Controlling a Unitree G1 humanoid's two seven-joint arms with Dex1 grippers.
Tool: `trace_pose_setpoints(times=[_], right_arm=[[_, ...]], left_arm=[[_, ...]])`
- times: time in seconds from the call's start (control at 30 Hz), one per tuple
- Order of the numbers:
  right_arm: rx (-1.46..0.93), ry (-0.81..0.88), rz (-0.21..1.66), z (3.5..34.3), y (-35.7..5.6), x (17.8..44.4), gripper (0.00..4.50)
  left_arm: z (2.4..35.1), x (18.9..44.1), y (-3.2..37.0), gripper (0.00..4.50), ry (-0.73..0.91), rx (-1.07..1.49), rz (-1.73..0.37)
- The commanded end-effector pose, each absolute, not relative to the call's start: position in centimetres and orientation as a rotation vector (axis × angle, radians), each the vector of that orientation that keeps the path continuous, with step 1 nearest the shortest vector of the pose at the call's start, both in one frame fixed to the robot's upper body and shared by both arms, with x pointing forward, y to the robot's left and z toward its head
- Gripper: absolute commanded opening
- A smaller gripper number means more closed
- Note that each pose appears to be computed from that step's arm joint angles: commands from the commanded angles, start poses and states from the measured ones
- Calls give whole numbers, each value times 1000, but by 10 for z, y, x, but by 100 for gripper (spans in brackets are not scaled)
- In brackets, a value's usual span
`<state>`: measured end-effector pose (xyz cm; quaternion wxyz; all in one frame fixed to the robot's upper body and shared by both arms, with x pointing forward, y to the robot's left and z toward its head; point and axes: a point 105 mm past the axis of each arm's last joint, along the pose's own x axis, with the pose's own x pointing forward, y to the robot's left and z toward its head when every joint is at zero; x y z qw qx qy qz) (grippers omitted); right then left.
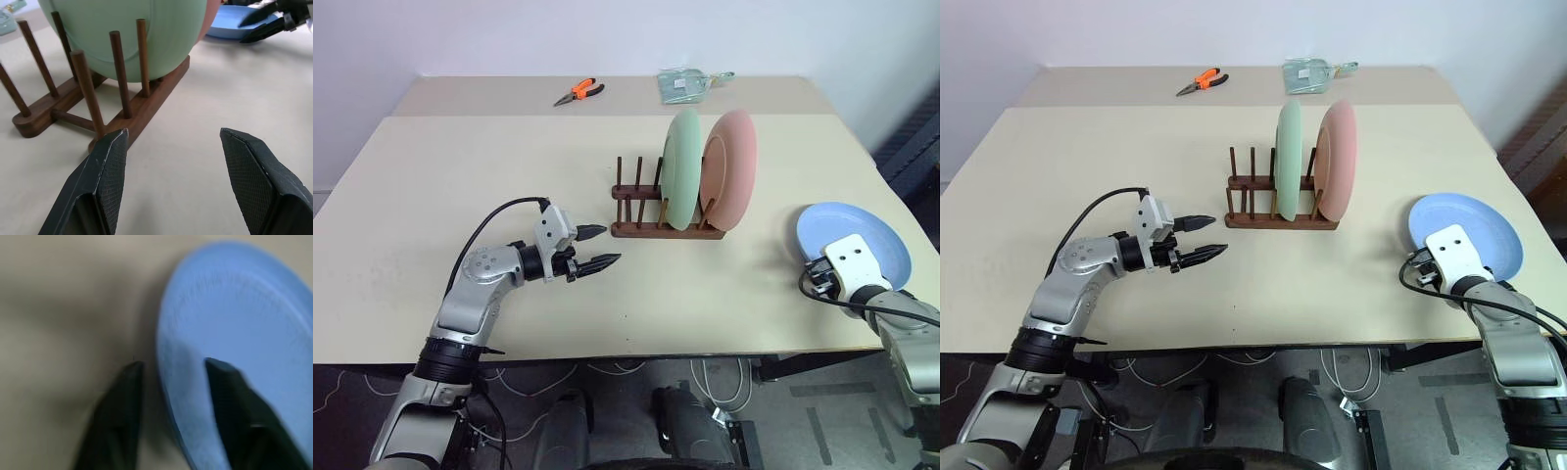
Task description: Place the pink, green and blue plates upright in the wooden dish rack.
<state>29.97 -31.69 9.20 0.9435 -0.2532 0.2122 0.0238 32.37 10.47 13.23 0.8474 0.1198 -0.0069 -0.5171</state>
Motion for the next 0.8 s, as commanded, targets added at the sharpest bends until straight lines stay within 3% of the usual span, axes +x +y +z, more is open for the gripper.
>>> trace_pose_setpoints(times=[0.03,0.17,0.27,0.37,0.47,0.53,0.63,0.8], right_arm=[[-549,371,-2,111,-325,305,5],[-661,224,-7,152,-316,313,5],[-752,-43,-60,221,-301,318,5],[-658,-339,-48,295,-275,311,5],[-496,-601,92,352,-235,294,5],[-230,-750,371,382,-186,275,5],[130,-824,755,400,-125,248,5],[594,-666,1051,389,-76,242,5]], left_arm=[[141,321,108,307,-59,259,-1080],[139,322,113,307,-59,267,-1046],[138,327,124,307,-61,282,-993],[140,337,140,307,-72,296,-912],[141,343,151,307,-81,316,-866],[142,349,157,307,-95,333,-830],[143,354,161,307,-106,332,-802],[138,352,160,307,-101,328,-808]])
